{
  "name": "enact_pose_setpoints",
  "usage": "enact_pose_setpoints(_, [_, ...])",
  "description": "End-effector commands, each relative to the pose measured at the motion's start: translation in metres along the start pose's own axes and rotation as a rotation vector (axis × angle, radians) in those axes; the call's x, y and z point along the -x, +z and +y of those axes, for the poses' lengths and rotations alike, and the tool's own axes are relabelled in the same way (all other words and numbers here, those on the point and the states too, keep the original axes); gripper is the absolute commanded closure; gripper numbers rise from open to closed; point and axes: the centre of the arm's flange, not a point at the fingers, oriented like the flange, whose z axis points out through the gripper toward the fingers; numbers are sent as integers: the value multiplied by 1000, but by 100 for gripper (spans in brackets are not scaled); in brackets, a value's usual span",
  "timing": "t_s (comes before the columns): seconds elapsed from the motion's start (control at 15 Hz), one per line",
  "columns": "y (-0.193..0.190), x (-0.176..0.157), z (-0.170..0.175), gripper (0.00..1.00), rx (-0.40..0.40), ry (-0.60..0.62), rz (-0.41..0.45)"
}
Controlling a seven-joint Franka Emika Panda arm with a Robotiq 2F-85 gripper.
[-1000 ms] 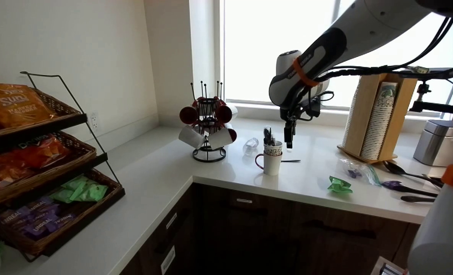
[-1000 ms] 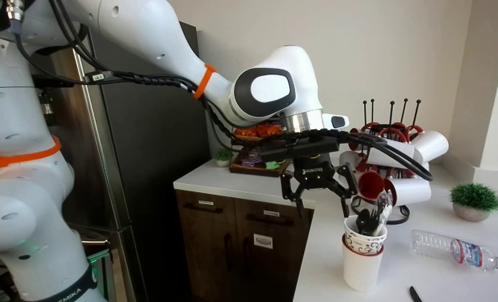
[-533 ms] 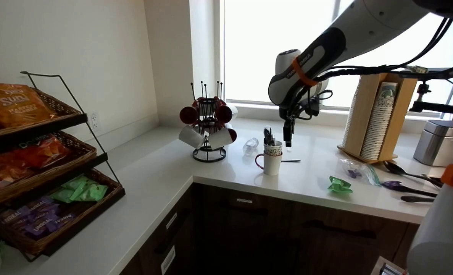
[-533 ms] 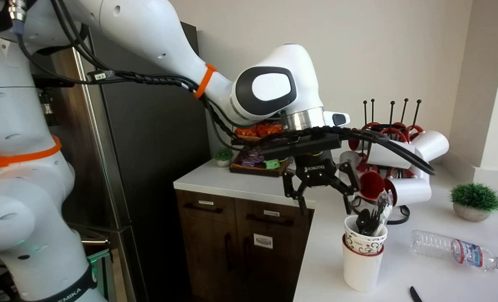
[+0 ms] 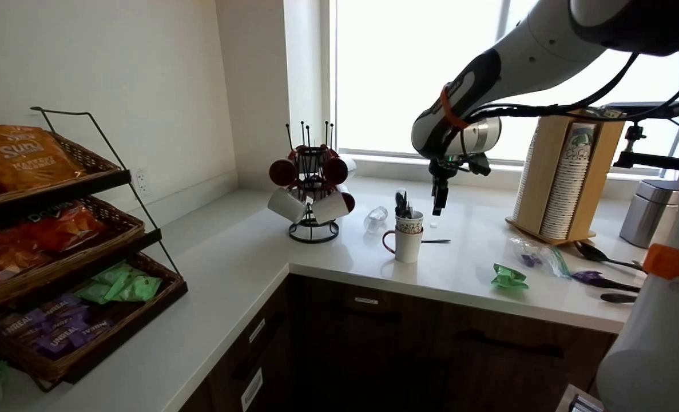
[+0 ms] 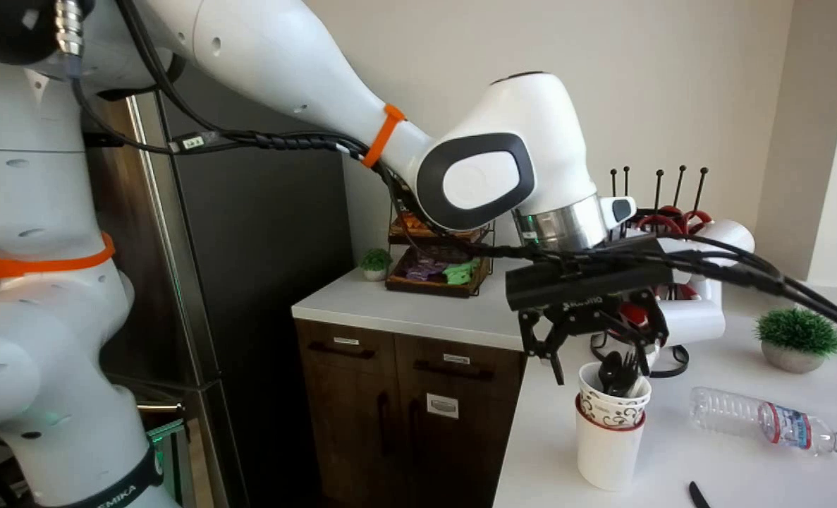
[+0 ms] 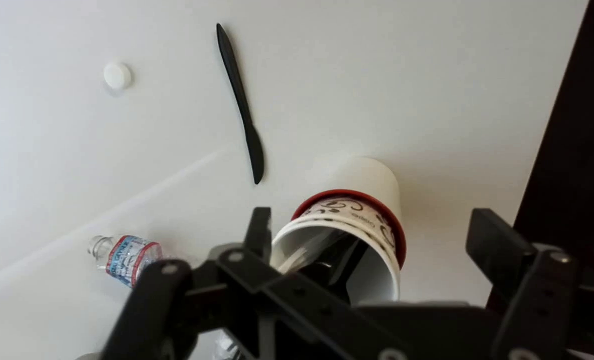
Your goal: Put the pen inside the cup
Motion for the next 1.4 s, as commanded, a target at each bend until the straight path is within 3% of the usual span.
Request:
enact_pose_setpoints(0.0, [39,20,43,0,-61,-45,64])
enact_pose_setpoints(0.53, [109,35,71,0,-86,-177,92])
enact_pose_setpoints(0.67, [129,34,76,0,-87,-201,60])
enact_pose_setpoints(0.8, [145,34,84,0,-73,-146,12])
enact_pose_setpoints(0.87, [126,35,64,0,-84,-158,49])
enact_pose_setpoints(1.33, [145,35,77,0,-94,-138,33])
